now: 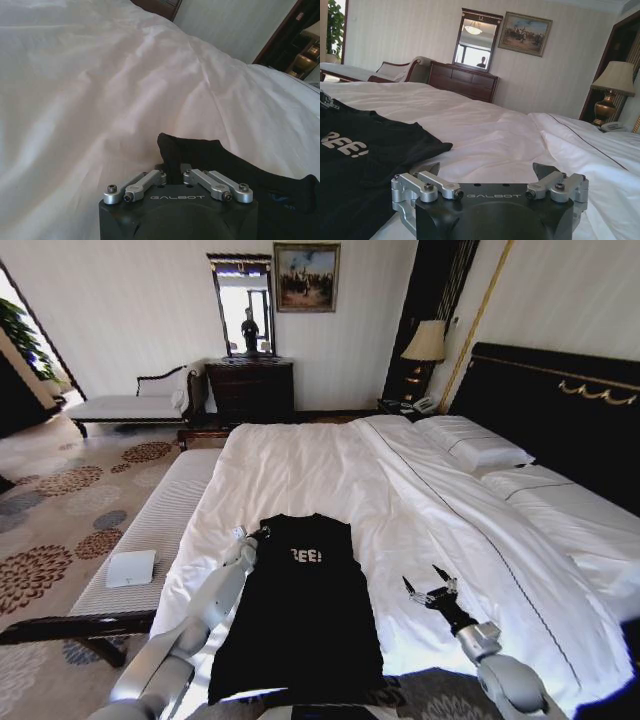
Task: Fold the clothes on the bed.
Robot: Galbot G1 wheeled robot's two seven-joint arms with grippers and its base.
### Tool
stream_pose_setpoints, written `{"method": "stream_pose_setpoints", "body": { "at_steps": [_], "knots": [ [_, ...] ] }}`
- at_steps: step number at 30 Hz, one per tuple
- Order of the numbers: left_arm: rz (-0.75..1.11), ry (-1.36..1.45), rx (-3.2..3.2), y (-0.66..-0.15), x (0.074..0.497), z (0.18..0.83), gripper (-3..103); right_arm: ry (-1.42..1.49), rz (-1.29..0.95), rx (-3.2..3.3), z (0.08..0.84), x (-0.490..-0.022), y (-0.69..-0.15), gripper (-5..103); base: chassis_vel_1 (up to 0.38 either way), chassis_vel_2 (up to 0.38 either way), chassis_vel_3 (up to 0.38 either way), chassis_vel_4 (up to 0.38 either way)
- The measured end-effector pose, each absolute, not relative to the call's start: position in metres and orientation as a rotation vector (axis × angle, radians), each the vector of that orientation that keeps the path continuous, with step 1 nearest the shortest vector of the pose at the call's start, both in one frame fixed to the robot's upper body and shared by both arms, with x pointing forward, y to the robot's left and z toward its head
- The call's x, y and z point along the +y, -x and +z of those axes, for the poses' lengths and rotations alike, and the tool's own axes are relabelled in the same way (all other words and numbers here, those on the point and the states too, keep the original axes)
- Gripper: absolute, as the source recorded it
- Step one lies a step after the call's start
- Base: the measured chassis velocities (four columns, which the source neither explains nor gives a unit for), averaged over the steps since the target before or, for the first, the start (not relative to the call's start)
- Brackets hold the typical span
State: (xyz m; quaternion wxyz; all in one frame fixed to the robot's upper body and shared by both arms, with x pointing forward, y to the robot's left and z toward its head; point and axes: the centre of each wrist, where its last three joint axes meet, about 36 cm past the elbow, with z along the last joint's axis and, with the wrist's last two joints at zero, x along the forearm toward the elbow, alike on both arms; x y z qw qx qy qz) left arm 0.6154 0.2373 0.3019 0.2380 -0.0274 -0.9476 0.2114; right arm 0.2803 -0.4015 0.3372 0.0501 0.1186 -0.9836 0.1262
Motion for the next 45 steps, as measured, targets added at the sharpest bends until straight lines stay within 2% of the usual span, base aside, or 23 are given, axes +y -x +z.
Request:
{"method": "stream_pose_setpoints", "body": {
  "at_steps": [2,8,13,18,21,24,26,37,45],
  "knots": [
    [0.573,0.075,-2.597,-0.616,0.237,0.301,4,-0.363,0.385,-2.994,0.337,-0.402,-0.281,100,0.0,0.0,0.0,0.0],
    [0.569,0.078,-2.599,-0.617,0.236,0.301,4,-0.363,0.366,-2.995,0.336,-0.404,-0.287,100,0.0,0.0,0.0,0.0],
    [0.548,0.073,-2.616,-0.617,0.24,0.308,4,-0.323,0.147,-3.023,0.346,-0.395,-0.319,100,0.0,0.0,0.0,0.0],
    [0.515,0.056,-2.629,-0.612,0.247,0.313,4,-0.246,-0.286,-2.916,0.365,-0.37,-0.381,100,0.0,0.0,0.0,0.0],
    [0.505,0.051,-2.628,-0.61,0.247,0.312,4,-0.255,-0.371,-2.886,0.367,-0.369,-0.405,100,0.0,0.0,0.0,0.0],
    [0.491,0.054,-2.627,-0.605,0.242,0.312,4,-0.247,-0.5,-2.835,0.357,-0.374,-0.456,100,0.0,0.0,0.0,0.0],
    [0.491,0.054,-2.627,-0.604,0.241,0.312,4,-0.25,-0.515,-2.83,0.356,-0.373,-0.461,100,0.0,0.0,0.0,0.0],
    [0.482,0.047,-2.624,-0.596,0.229,0.311,4,-0.332,-0.67,-2.772,0.325,-0.337,-0.575,100,0.0,0.0,0.0,0.0],
    [0.503,0.049,-2.616,-0.593,0.232,0.309,4,-0.36,-0.727,-2.715,0.316,-0.312,-0.598,100,0.0,0.0,0.0,0.0]
  ]
}}
